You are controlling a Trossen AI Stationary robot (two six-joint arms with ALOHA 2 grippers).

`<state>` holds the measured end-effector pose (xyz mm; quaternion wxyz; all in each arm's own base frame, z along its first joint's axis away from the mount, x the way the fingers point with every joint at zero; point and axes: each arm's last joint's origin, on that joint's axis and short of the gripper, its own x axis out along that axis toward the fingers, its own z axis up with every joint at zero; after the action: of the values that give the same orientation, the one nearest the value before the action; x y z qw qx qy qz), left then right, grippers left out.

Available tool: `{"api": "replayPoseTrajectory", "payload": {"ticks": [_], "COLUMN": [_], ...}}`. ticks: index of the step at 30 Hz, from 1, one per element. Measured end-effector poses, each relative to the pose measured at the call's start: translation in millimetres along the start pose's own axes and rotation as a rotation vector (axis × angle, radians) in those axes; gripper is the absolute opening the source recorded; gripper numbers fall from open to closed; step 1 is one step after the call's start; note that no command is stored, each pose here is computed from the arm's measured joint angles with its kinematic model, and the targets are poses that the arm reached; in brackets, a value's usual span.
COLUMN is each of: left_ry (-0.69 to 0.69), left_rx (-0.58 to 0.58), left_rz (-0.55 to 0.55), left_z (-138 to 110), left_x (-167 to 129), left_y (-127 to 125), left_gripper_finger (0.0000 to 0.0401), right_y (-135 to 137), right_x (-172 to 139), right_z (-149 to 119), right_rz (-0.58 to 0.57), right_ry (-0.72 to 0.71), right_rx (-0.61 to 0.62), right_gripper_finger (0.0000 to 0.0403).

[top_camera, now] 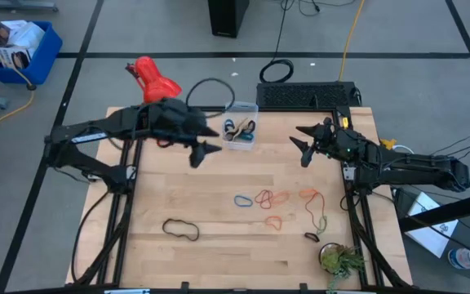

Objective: Pick and place rubber bands into bin
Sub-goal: Put the light blue rubber band into the transparent bin

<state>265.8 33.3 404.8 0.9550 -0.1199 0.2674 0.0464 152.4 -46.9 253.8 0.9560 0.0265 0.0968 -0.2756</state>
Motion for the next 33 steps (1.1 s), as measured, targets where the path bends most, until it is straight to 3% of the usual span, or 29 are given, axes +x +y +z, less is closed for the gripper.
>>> {"api": "replayPoseTrajectory", "payload": {"ticks": [5, 9, 12, 15, 18, 24, 33], "left_ry": [0.136, 0.194, 0.236, 0.304, 0.395, 0.499, 0.574], "left_rx": [0.078, 0.190, 0.236, 0.156, 0.158, 0.279, 0.291], "left_rz": [-0.076, -0.100, -0.086, -0.019, 0.004, -0.011, -0.041], "left_z": [-15, -22, -28, -36, -49, -75, -112], "left_x": [3, 23, 44, 71, 100, 160, 224], "left_y": [-17, -31, -38, -37, -35, -33, -27], "left_gripper_finger": [0.0246, 0.0246, 0.0246, 0.0246, 0.0246, 0.0246, 0.0245], "right_y": [0, 0, 0, 0, 0, 0, 0], "right_x": [0, 0, 0, 0, 0, 0, 0], "right_z": [0, 0, 0, 0, 1, 1, 1], "right_rz": [0.000, 0.001, 0.001, 0.003, 0.004, 0.004, 0.004], "right_ry": [-0.001, -0.003, -0.003, -0.003, -0.007, -0.007, -0.007], "right_rx": [0.000, 0.001, 0.001, 0.003, 0.004, 0.003, 0.002], "right_gripper_finger": [0.0208, 0.0208, 0.0208, 0.0208, 0.0208, 0.0208, 0.0208]}}
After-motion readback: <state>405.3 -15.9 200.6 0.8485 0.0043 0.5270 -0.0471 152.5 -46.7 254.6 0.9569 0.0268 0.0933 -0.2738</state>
